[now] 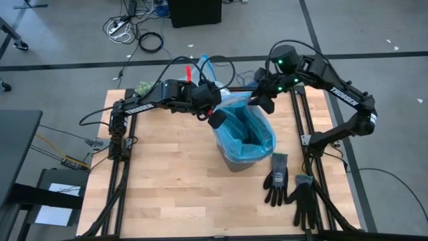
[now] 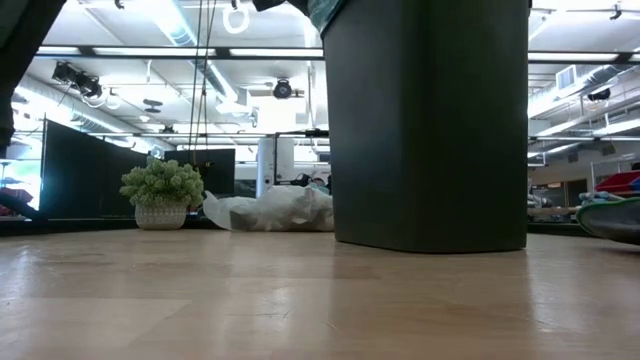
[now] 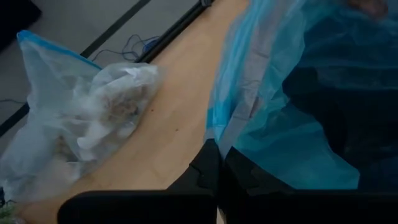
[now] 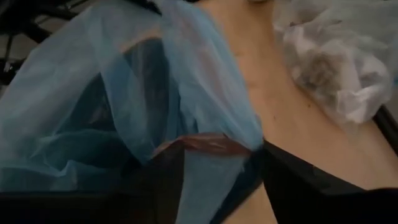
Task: Place trash/remove bag and relplace
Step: Insert the new blue trash bag into the trash bin
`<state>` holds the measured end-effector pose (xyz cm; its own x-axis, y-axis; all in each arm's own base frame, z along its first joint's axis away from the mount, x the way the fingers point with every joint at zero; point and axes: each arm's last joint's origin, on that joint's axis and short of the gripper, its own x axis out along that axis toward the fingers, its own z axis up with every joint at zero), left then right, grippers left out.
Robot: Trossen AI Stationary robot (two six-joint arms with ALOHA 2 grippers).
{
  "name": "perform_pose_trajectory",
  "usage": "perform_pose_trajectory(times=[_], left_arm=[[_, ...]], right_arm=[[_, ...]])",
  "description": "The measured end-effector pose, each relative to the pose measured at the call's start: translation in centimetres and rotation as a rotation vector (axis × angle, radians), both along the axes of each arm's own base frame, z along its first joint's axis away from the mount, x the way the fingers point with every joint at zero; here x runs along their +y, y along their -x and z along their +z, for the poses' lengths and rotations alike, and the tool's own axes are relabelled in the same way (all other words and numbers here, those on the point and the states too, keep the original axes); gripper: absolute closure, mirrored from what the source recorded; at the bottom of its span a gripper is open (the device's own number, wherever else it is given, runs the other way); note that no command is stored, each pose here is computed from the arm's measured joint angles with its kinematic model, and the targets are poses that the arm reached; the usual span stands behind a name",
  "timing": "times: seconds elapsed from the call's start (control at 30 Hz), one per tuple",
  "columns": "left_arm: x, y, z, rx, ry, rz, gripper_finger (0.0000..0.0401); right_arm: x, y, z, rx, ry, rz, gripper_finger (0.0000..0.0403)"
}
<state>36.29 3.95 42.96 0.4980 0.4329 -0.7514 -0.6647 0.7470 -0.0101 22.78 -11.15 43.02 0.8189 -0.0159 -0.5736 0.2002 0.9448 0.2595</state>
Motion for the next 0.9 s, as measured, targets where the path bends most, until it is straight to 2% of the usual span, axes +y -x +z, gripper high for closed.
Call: perform_pose_trajectory(times=[0.23,0.47,0.77,0.9], left_arm=[[0.0,0.0,0.0,0.011,-0.013,-0.014,0.0395],[0.0,0.2,-0.1,0.027,-0.039,0.018,0.0395],[0.1,0.5,-0.6,0.068,-0.026,0.053,0.0395],[0.1,0.1,-0.6,0.026,0.004,0.044,0.0395]], right_arm=[[-0.2,-0.6,-0.5,0.03,0.003,-0.004,0.0258],[-0.2,-0.3,-0.8,0.072,0.04,-0.008,0.0389],[-0.6,-0.2,-0.9,0.113,0.101,-0.078,0.0402],[-0.9,-0.5,-1.3,0.133,0.107,-0.085,0.0403]])
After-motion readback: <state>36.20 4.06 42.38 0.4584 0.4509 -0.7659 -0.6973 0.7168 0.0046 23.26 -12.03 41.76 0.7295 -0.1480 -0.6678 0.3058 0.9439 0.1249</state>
